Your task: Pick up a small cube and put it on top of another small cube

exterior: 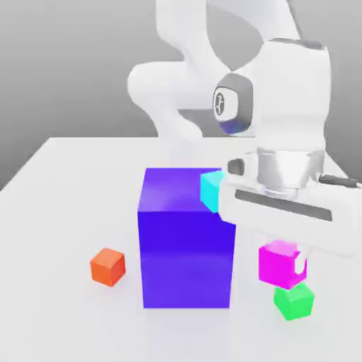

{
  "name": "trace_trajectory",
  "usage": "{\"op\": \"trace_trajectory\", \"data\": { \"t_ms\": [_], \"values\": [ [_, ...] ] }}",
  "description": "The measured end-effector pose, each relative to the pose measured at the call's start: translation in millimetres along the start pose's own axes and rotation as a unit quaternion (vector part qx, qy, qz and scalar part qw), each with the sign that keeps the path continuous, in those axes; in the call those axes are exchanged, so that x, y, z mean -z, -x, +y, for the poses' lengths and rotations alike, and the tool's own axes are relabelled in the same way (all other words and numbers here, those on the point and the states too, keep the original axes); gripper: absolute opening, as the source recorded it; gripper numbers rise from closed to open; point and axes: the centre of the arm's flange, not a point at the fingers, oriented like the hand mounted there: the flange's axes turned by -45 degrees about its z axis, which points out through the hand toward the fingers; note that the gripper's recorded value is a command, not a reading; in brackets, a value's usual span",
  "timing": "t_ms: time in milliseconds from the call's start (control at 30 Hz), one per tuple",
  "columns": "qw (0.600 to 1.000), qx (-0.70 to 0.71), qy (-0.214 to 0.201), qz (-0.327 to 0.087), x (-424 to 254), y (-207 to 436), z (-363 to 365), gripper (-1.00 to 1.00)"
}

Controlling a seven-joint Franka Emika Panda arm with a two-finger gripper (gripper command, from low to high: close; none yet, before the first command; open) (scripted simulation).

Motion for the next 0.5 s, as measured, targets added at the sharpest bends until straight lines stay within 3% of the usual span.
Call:
{"op": "trace_trajectory", "data": {
  "t_ms": [167, 267, 500],
  "values": [
    [0.996, 0.039, 0.059, -0.056, -28, 102, 15, -1.0],
    [0.995, -0.04, 0.071, -0.055, -46, 43, 35, -1.0],
    [0.995, -0.039, 0.072, -0.056, -85, 50, 40, -1.0]
  ]
}}
